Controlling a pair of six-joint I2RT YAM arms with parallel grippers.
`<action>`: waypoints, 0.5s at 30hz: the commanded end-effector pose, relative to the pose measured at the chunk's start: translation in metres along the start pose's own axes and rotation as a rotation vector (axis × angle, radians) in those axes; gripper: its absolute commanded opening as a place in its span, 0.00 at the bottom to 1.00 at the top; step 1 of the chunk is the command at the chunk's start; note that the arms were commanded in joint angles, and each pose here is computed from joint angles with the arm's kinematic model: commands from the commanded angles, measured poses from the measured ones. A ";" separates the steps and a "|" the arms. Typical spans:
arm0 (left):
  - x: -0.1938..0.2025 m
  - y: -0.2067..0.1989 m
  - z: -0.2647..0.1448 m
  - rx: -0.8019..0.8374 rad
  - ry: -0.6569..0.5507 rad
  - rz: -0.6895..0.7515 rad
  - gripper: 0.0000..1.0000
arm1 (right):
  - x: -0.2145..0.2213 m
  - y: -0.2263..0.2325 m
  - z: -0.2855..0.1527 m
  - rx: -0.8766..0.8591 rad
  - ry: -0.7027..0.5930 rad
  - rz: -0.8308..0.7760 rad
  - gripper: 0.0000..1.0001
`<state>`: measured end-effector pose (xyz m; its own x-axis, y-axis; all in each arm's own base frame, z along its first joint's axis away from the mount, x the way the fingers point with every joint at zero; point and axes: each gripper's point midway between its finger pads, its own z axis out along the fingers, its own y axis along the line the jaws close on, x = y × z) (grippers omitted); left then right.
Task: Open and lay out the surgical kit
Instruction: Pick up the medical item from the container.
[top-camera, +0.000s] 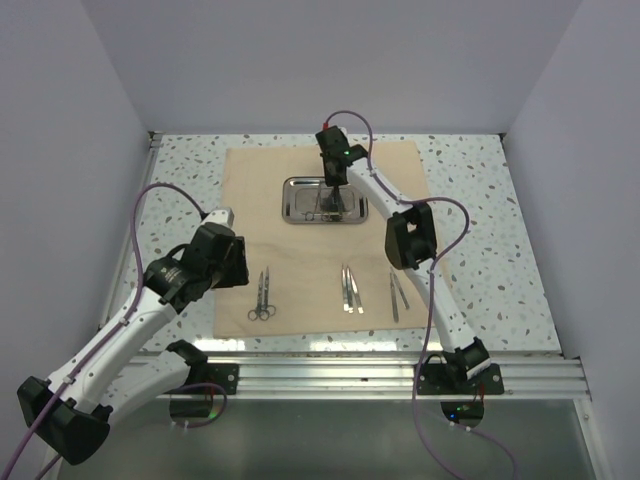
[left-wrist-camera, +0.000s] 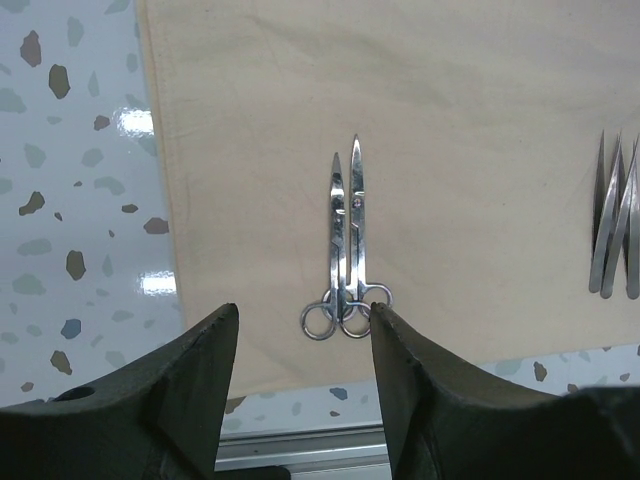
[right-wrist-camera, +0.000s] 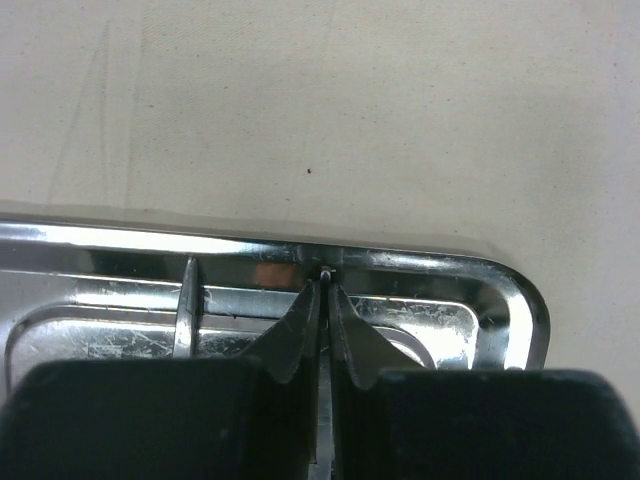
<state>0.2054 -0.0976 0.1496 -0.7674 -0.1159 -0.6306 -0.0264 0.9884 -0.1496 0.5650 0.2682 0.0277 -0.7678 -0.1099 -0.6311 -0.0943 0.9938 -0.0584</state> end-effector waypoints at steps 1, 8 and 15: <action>-0.002 0.004 -0.001 -0.023 -0.002 0.023 0.59 | 0.064 -0.002 0.017 0.031 0.181 -0.052 0.00; 0.001 0.003 0.000 -0.018 0.011 0.025 0.59 | 0.060 -0.004 0.012 0.038 0.173 -0.041 0.00; -0.002 0.004 -0.003 -0.013 -0.010 0.011 0.59 | -0.002 -0.010 -0.035 0.029 0.016 -0.014 0.00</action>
<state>0.2057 -0.0975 0.1472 -0.7734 -0.1120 -0.6239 -0.0287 0.9894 -0.1421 0.5570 0.2687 0.0314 -0.7717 -0.1085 -0.6267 -0.0907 0.9940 -0.0605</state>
